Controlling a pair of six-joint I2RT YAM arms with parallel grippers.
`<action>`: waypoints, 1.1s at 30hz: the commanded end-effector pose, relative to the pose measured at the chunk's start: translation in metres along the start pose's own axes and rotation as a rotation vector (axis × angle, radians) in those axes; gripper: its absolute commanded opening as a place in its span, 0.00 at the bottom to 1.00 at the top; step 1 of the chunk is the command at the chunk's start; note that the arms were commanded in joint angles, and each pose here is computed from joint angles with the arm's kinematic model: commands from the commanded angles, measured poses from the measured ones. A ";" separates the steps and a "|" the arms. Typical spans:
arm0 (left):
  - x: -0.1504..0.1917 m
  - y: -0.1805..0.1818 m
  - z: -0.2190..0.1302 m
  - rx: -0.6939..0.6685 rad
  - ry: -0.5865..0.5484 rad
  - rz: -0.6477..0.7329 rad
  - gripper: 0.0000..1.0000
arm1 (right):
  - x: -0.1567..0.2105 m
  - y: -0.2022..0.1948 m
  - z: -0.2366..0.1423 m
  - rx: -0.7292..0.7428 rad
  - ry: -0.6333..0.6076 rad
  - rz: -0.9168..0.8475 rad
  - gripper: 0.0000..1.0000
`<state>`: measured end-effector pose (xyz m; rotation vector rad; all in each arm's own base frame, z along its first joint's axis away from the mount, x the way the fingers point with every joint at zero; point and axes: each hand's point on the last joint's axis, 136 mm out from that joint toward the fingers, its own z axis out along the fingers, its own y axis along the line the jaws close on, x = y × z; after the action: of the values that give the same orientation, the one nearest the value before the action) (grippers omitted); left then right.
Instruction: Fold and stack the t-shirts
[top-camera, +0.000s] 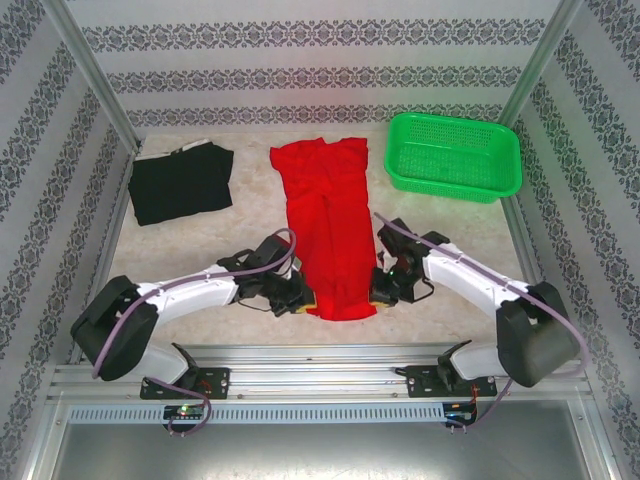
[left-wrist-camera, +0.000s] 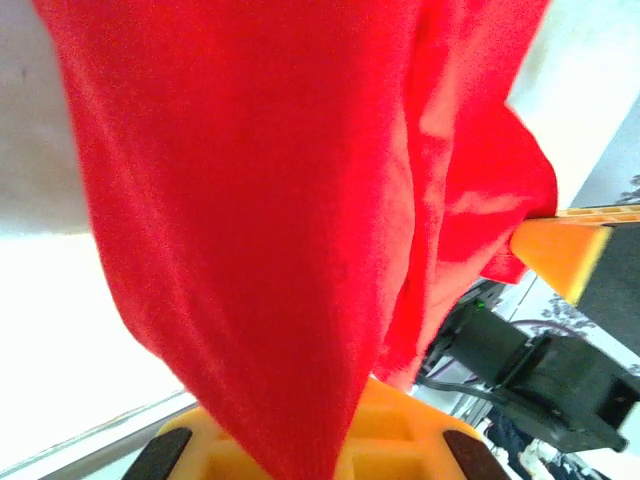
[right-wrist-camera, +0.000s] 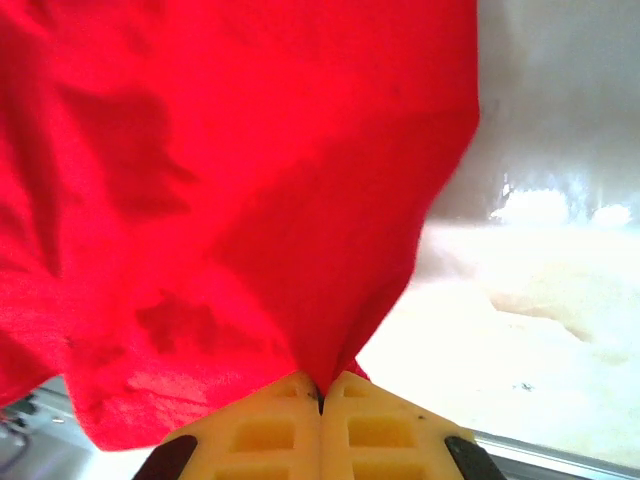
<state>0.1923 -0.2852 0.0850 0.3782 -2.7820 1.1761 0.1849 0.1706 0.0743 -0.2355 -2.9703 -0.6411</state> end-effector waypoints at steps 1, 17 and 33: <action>-0.018 -0.016 -0.025 0.034 -0.072 0.011 0.00 | -0.018 0.013 -0.030 -0.050 -0.070 0.021 0.00; -0.126 -0.095 -0.044 0.254 -0.123 0.047 0.00 | -0.144 0.071 -0.057 -0.150 -0.151 -0.041 0.00; -0.227 -0.060 -0.048 0.233 -0.202 -0.027 0.00 | -0.248 0.061 -0.049 -0.104 -0.221 -0.024 0.00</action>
<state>0.4106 -0.2509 0.1109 0.6430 -2.7700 1.4814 0.4282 0.1814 0.1053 -0.3173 -3.1124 -0.8489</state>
